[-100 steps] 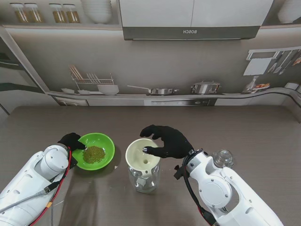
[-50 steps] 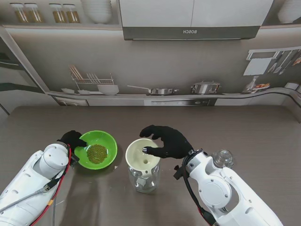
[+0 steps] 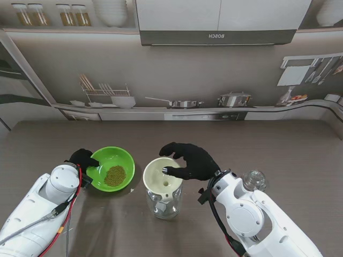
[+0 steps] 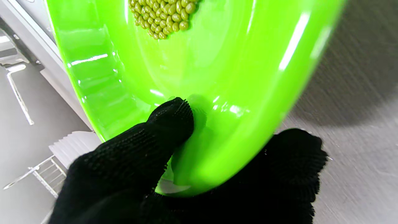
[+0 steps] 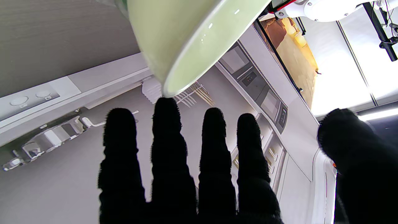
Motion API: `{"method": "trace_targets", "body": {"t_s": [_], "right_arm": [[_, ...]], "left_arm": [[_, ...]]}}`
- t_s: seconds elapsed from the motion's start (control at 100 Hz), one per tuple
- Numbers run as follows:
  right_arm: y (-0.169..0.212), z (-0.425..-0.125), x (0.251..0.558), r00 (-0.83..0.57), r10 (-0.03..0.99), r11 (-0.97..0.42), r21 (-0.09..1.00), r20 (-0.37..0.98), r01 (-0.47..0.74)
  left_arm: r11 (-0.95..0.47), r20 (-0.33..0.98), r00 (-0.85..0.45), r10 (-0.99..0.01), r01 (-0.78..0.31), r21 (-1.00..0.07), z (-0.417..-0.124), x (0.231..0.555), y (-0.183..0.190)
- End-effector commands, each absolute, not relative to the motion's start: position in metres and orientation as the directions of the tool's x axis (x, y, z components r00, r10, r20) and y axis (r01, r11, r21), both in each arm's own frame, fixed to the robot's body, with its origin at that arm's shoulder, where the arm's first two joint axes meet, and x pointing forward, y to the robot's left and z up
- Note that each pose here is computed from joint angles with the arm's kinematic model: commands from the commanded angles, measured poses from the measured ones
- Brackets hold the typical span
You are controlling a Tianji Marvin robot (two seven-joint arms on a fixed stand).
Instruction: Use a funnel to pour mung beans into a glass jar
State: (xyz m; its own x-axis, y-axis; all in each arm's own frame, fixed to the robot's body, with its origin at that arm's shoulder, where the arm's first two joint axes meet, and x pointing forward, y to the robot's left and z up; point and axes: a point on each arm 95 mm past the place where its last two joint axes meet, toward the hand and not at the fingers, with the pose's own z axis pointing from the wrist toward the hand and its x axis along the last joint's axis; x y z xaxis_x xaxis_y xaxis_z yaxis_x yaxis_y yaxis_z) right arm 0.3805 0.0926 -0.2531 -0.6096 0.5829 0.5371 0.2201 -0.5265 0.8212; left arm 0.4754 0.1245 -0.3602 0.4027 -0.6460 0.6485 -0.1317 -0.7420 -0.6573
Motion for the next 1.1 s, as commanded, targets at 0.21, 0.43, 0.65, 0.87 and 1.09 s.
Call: {"method": "trace_targets", "body": {"t_s": [0.21,0.43,0.65,0.87,1.09], "right_arm": [[0.096,-0.254,0.378,-0.614,0.581,-0.520,0.824,0.534,0.224],[0.099,-0.251,0.371,-0.626,0.610,-0.489,0.852,0.487,0.187],[0.103,-0.248,0.364,-0.638,0.622,-0.468,0.869,0.453,0.161],[0.107,-0.249,0.362,-0.651,0.620,-0.458,0.876,0.437,0.152],[0.107,-0.249,0.361,-0.651,0.627,-0.461,0.877,0.428,0.134]], "left_arm": [[-0.777,0.692,0.387,-0.609,-0.117,-0.618,-0.355,0.478,0.117],[-0.788,0.713,0.367,-0.598,-0.105,-0.607,-0.350,0.479,0.116],[-0.793,0.725,0.348,-0.594,-0.100,-0.601,-0.339,0.480,0.115],[-0.798,0.742,0.319,-0.590,-0.089,-0.597,-0.322,0.481,0.113],[-0.804,0.761,0.282,-0.585,-0.079,-0.589,-0.302,0.482,0.110]]}}
